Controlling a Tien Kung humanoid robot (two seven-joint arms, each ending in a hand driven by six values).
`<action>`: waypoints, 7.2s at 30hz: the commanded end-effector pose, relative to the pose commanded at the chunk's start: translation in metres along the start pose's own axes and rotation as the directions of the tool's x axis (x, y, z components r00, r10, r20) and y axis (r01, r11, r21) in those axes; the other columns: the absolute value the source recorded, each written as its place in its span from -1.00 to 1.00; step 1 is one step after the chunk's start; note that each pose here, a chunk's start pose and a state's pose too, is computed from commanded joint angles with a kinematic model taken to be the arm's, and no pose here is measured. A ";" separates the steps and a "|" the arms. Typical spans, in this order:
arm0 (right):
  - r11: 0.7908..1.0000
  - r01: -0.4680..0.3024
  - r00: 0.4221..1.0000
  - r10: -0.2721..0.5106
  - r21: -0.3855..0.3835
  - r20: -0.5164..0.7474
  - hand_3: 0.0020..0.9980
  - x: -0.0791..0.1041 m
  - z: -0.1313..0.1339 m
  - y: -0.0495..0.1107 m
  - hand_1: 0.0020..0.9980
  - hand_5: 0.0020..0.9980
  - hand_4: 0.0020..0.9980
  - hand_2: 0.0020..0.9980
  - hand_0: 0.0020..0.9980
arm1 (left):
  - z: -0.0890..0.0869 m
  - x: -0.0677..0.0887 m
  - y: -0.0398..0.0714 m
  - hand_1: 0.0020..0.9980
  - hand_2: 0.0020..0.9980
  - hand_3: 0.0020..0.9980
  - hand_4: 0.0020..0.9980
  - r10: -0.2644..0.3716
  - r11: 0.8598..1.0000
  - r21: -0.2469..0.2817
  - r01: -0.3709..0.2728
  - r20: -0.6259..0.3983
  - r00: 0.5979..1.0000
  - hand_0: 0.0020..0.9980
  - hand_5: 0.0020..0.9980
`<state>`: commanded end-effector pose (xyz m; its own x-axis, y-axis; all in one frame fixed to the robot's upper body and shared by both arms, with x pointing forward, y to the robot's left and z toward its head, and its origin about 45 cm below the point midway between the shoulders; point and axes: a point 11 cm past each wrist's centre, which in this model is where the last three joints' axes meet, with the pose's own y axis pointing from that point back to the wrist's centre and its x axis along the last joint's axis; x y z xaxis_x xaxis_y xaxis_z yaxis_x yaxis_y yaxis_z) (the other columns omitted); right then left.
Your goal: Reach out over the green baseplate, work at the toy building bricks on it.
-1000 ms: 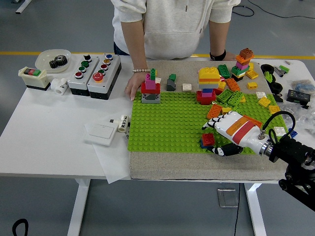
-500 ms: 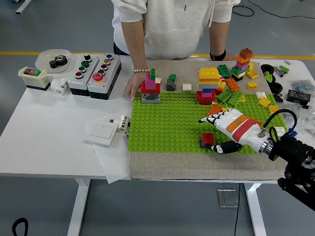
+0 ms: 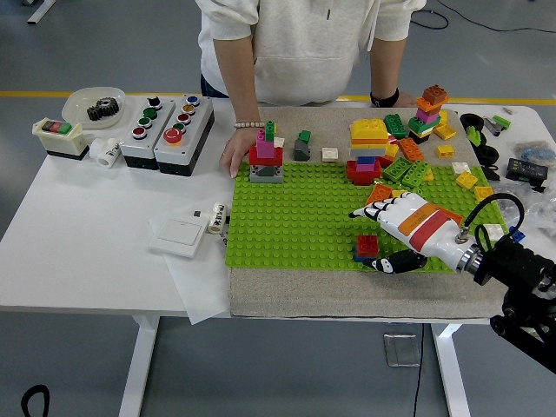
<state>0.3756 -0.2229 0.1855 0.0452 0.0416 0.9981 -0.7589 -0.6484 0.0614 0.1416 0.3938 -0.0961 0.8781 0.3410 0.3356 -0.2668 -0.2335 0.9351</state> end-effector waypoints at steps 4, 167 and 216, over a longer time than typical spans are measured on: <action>0.998 -0.057 0.998 0.056 0.009 0.015 0.66 0.011 -0.008 0.004 0.17 -0.11 0.76 0.50 -0.26 | 0.000 -0.001 0.000 0.28 0.35 0.22 0.32 0.000 1.000 0.001 0.000 0.001 1.000 0.31 0.32; 0.861 -0.054 0.995 0.090 -0.506 0.047 0.31 0.021 0.093 0.051 0.30 -0.02 0.66 0.47 0.09 | 0.000 -0.003 0.000 0.29 0.35 0.22 0.32 -0.007 1.000 -0.003 0.007 0.002 1.000 0.31 0.31; 0.846 0.064 0.983 0.039 -0.530 0.182 0.26 -0.032 0.108 0.058 0.21 -0.08 0.70 0.37 0.05 | -0.002 -0.008 0.000 0.29 0.36 0.22 0.32 -0.022 1.000 0.004 0.022 0.014 1.000 0.31 0.31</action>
<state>0.4003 -0.3439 0.1572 0.1329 -0.1229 0.9835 -0.9830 -0.1432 0.1150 0.1342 0.3926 -0.0987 0.8892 0.3338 0.3130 -0.2455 -0.2293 0.9419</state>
